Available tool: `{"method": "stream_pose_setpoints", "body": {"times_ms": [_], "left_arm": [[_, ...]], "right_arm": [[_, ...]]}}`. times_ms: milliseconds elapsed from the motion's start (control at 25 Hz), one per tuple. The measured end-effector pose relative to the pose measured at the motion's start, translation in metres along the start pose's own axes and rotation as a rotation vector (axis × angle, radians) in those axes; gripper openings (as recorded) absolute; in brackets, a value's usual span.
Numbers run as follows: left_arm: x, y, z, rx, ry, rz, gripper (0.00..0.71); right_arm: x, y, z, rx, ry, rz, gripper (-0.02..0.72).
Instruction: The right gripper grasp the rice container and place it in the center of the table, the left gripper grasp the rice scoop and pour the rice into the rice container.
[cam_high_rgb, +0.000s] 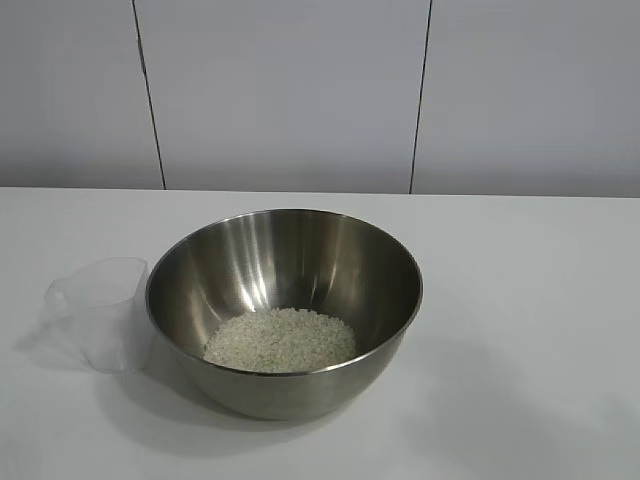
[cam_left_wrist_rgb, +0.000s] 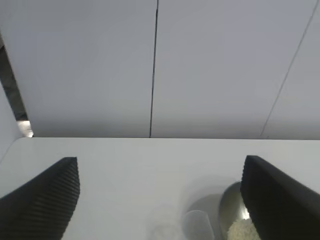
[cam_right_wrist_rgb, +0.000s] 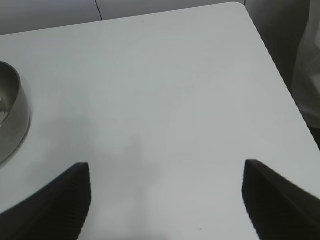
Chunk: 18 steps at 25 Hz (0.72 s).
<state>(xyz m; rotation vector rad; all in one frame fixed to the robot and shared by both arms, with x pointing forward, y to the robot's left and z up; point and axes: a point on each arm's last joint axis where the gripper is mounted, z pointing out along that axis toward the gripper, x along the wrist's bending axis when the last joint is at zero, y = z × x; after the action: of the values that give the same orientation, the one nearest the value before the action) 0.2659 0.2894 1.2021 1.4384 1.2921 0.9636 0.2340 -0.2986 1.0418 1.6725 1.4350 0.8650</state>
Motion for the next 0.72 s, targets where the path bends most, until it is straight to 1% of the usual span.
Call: {"method": "stream_pose_setpoints", "body": {"times_ms": [80, 200, 320, 400, 440, 560, 720], "left_arm": [[0.004, -0.026, -0.003, 0.047, 0.004, 0.025, 0.633], [0.011, -0.062, -0.013, 0.088, 0.047, 0.039, 0.633], [0.014, -0.093, -0.023, 0.059, 0.072, 0.023, 0.633], [0.015, -0.109, -0.029, 0.028, 0.076, 0.015, 0.633], [0.015, -0.115, -0.028, 0.032, 0.078, 0.006, 0.633], [0.016, -0.128, -0.022, 0.102, 0.083, -0.023, 0.633], [0.018, -0.146, -0.013, 0.224, 0.093, -0.03, 0.633]], "right_arm": [[0.0, 0.0, 0.0, 0.0, 0.0, 0.0, 0.568], [0.0, 0.0, 0.0, 0.0, 0.0, 0.0, 0.568], [0.0, 0.0, 0.0, 0.0, 0.0, 0.0, 0.568], [0.0, 0.0, 0.0, 0.0, 0.0, 0.0, 0.568], [0.0, 0.0, 0.0, 0.0, 0.0, 0.0, 0.568], [0.001, 0.0, 0.0, -0.001, 0.007, 0.004, 0.568], [0.001, 0.0, 0.0, 0.0, 0.007, 0.004, 0.568]]}}
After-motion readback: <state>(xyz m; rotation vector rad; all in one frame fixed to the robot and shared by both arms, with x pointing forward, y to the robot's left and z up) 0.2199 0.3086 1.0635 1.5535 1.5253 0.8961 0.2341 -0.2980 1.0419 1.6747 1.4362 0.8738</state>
